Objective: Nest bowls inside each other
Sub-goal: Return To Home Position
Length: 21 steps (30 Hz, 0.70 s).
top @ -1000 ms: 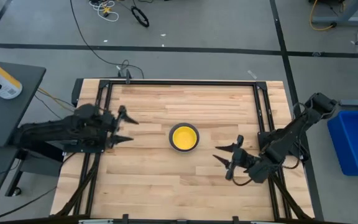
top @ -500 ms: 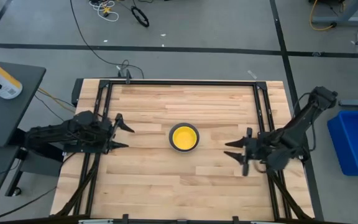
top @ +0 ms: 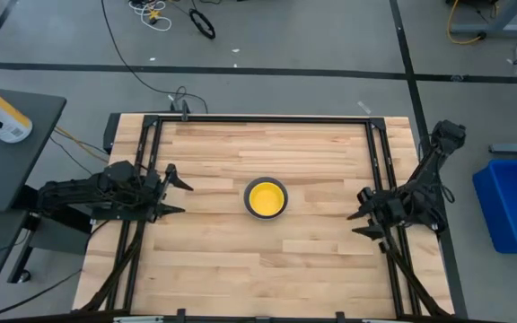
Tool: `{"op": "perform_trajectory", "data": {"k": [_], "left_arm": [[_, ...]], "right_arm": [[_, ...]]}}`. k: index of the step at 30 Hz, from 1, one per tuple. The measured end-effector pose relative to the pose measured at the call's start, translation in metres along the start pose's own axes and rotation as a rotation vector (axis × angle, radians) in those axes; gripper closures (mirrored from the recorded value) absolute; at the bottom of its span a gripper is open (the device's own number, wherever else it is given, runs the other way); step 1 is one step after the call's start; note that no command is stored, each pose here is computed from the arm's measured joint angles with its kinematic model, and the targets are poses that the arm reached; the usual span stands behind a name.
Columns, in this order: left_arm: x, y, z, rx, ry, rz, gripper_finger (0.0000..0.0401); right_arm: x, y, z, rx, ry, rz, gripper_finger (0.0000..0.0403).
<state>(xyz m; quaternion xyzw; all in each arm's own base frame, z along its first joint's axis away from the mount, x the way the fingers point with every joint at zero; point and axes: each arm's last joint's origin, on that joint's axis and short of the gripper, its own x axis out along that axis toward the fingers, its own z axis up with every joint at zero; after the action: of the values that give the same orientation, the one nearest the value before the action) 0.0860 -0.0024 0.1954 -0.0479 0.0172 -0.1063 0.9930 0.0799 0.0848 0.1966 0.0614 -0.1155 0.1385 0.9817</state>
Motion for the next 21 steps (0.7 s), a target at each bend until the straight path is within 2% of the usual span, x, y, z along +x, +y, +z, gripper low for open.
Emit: {"op": "perform_trajectory", "data": {"k": [5, 8, 11, 17, 21], "left_arm": [[0.000, 0.000, 0.000, -0.002, 0.001, -0.001, 0.0064], [0.000, 0.000, 0.000, -0.002, 0.002, 0.003, 0.0062], [0.000, 0.000, 0.000, -0.003, 0.002, 0.012, 0.0063], [0.000, 0.001, -0.001, -0.004, 0.006, 0.037, 0.0063], [0.000, 0.001, -0.001, -0.006, 0.012, 0.038, 0.0062]], "right_arm": [[-0.003, -0.001, -0.004, -0.026, 0.039, 0.103, 0.0241], [-0.004, -0.004, -0.010, -0.049, 0.096, 0.098, 0.0238], [-0.002, -0.011, -0.015, -0.092, 0.135, 0.017, 0.0235], [0.006, -0.035, -0.012, -0.201, 0.104, -0.105, 0.0241], [0.008, -0.056, -0.013, -0.247, 0.129, -0.280, 0.0242]]}}
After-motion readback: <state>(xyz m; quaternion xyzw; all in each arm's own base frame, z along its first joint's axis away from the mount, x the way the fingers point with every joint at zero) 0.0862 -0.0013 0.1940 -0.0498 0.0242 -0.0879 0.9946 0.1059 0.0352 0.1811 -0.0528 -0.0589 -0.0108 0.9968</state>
